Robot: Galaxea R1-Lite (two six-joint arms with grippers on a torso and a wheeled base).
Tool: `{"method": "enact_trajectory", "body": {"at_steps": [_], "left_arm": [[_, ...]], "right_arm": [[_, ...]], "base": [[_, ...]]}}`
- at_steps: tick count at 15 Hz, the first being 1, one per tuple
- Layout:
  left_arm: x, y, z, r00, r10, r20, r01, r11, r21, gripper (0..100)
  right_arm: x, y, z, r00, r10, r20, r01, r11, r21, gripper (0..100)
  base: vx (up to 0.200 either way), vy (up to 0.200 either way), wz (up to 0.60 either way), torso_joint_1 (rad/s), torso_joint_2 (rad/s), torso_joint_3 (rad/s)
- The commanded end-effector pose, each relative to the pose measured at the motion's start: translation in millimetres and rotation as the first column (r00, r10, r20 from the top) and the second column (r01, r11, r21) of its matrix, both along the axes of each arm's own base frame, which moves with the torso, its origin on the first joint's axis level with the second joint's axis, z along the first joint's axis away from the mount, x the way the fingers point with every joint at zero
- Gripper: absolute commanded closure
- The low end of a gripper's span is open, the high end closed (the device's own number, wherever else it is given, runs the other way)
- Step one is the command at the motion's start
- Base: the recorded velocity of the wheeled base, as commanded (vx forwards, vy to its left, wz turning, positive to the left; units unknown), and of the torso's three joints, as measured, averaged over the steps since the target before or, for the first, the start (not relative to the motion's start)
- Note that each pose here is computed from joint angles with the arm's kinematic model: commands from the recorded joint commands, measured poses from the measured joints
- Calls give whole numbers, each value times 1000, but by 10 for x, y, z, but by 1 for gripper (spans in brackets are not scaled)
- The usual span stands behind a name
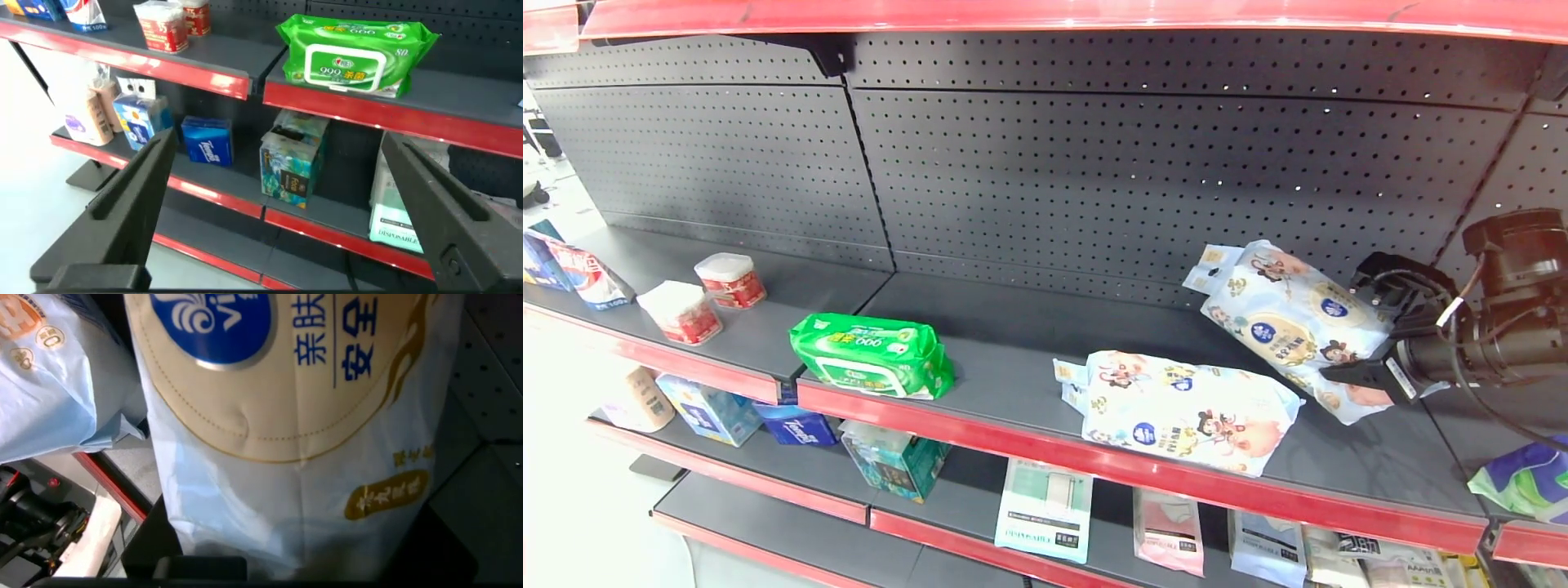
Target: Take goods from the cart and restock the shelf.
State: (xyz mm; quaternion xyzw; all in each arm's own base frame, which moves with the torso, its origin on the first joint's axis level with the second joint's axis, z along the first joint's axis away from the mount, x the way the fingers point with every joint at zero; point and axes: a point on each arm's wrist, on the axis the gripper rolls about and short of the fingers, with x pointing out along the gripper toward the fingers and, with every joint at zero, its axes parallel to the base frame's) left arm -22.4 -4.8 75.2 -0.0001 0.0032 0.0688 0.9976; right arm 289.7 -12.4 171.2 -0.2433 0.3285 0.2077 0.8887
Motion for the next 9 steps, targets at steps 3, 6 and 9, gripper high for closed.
{"method": "enact_trajectory", "body": {"at_steps": [3,6,9], "left_arm": [[0,0,-1,1000,0,0,0,1000,0,0],[0,0,-1,1000,2,0,-2,1000,0,0],[0,0,-1,1000,0,0,0,1000,0,0]], "right_arm": [[121,-13,-34,1000,15,0,-15,1000,-14,100],[291,-16,-32,997,71,38,-70,997,-17,100],[458,-81,-115,987,155,41,-151,983,-102,100]], "base": [[0,0,0,0,0,0],[0,0,0,0,0,0],[0,0,0,0,0,0]]}}
